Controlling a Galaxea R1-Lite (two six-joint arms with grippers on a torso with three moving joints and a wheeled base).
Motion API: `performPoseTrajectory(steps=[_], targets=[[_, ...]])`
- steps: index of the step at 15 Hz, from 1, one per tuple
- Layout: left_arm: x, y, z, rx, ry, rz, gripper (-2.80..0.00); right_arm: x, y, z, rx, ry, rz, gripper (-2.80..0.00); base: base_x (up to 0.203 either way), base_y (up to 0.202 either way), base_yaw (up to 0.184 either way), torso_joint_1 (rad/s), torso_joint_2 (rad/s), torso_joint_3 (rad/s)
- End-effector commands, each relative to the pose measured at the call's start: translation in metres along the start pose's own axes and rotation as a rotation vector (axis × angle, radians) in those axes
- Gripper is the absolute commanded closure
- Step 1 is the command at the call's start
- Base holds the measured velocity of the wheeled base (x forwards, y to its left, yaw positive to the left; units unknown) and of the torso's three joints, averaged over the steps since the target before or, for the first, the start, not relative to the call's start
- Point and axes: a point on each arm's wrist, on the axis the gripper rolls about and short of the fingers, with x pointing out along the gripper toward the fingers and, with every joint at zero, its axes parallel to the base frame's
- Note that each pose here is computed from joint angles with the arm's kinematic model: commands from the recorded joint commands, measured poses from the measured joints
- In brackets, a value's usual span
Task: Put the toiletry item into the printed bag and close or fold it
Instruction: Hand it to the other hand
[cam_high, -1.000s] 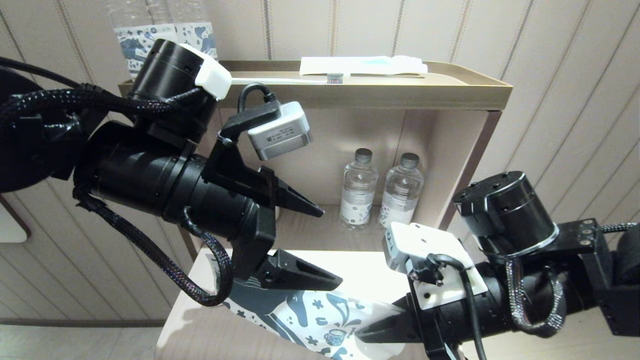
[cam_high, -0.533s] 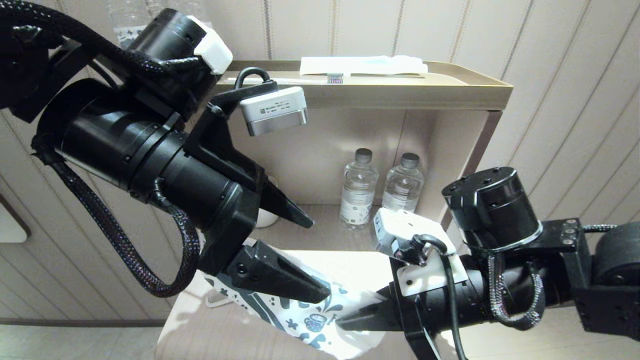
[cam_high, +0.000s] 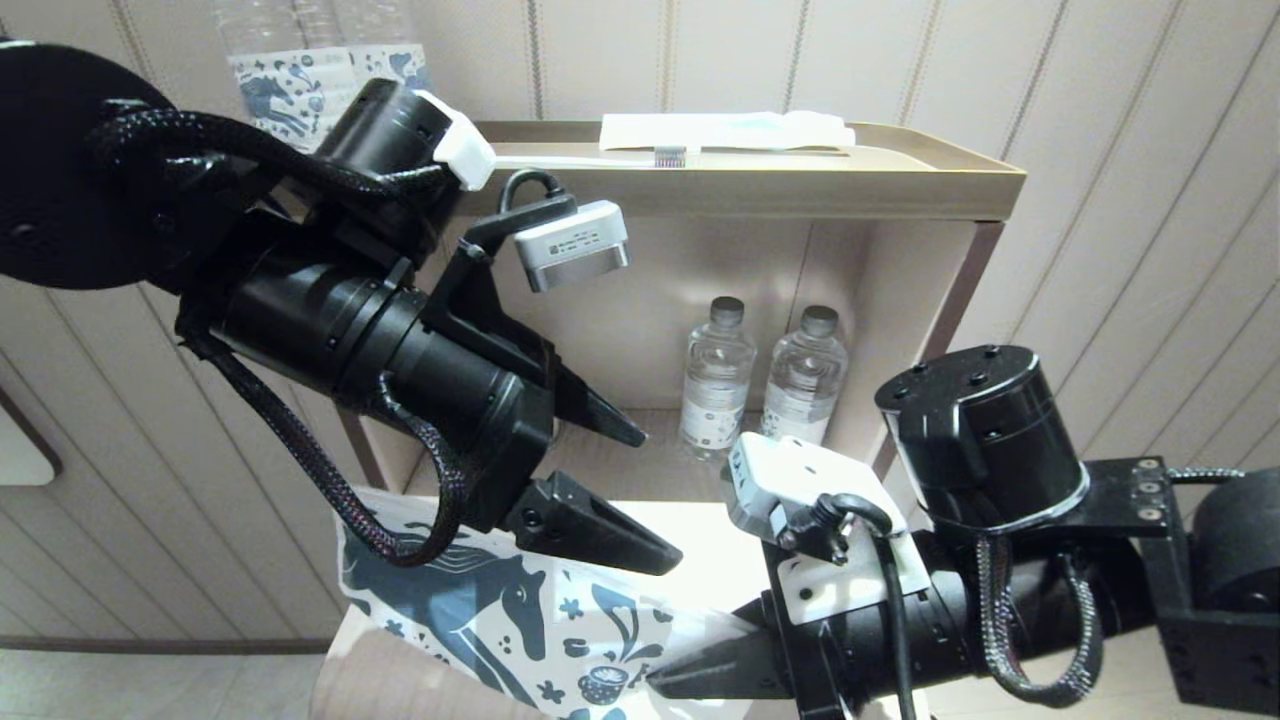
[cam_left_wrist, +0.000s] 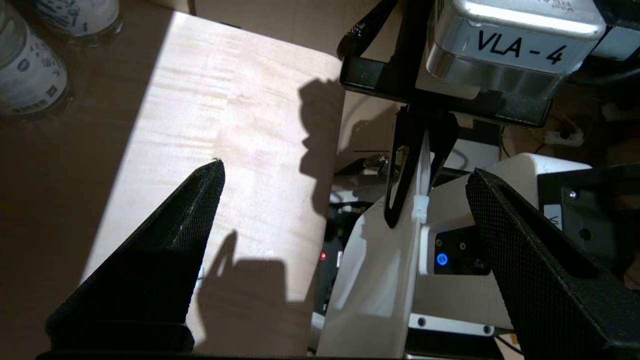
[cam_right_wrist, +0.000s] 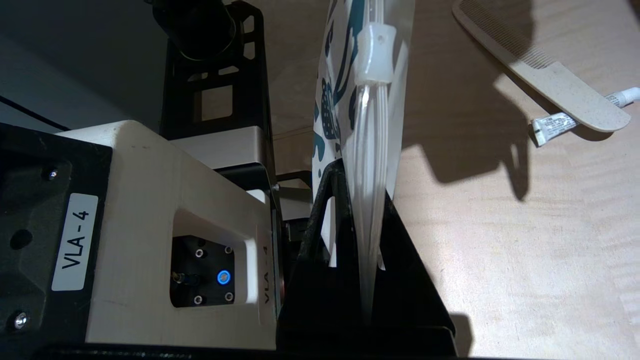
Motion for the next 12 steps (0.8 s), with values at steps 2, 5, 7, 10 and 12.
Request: performPoseTrajectory(steps=[2, 5, 7, 10, 12], targets=[[0.006, 0.001, -0.008, -0.023, 0.011, -0.044, -2.8, 0.0, 0.001, 0.001, -0.004, -0.004, 0.006, 0.0, 0.0, 0.0, 0.0, 0.0, 0.0, 0.0], [0.005, -0.001, -0.01, -0.017, 0.006, -0.064, -2.8, -0.004, 0.001, 0.002, -0.006, -0.014, 0.005, 0.0, 0.0, 0.0, 0.0, 0.0, 0.0, 0.0], [0.007, -0.001, -0.012, -0.02, 0.016, -0.063, -2.8, -0.005, 0.0, 0.001, -0.005, -0.015, 0.007, 0.0, 0.0, 0.0, 0.0, 0.0, 0.0, 0.0], [0.009, -0.001, -0.015, -0.022, 0.027, -0.066, -2.8, -0.006, 0.0, 0.003, -0.007, -0.02, 0.003, 0.0, 0.0, 0.0, 0.0, 0.0, 0.0, 0.0], [0.008, -0.001, -0.015, -0.019, 0.023, -0.068, -2.8, -0.006, 0.0, 0.003, -0.008, -0.021, 0.003, 0.0, 0.0, 0.0, 0.0, 0.0, 0.0, 0.0]])
